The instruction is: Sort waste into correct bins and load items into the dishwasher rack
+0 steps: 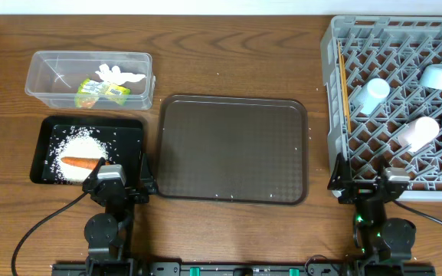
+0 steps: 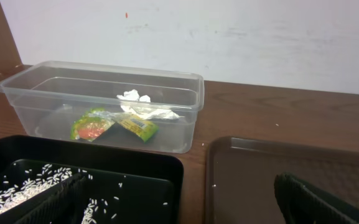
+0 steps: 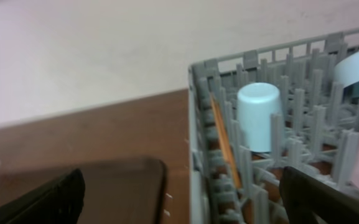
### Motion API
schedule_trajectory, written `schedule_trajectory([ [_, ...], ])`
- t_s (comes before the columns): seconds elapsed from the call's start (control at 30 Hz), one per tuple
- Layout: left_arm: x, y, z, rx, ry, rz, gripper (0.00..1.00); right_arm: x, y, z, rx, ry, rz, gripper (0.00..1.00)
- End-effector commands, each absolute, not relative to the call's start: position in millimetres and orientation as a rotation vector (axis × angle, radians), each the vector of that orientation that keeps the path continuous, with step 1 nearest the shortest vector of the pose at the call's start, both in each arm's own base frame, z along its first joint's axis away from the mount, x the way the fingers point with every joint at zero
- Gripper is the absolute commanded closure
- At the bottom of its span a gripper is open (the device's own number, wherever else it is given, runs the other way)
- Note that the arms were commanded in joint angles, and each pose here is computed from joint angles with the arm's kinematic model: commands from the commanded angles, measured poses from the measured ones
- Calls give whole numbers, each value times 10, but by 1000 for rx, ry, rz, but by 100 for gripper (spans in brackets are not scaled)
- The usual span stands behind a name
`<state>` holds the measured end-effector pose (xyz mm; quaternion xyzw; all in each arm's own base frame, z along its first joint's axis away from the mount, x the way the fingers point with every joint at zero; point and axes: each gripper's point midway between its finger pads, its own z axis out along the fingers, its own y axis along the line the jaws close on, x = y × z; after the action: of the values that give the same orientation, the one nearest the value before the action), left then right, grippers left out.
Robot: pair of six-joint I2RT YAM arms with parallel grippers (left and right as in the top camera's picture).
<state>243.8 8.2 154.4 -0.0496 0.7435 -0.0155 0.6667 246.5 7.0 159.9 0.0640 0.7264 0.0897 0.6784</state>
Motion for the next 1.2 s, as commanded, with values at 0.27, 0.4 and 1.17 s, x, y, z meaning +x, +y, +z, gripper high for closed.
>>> schedule_trajectory([
  [0.27, 2439, 87, 1375, -120, 1718, -34, 2, 2459, 115, 1569, -36, 1644, 53, 1],
  [0.4, 2439, 87, 1375, -120, 1718, -34, 2, 2459, 115, 1574, -36, 1642, 53, 1],
  [1.17, 2439, 87, 1375, -120, 1718, -34, 2, 2460, 107, 1573, -34, 1643, 51, 1],
])
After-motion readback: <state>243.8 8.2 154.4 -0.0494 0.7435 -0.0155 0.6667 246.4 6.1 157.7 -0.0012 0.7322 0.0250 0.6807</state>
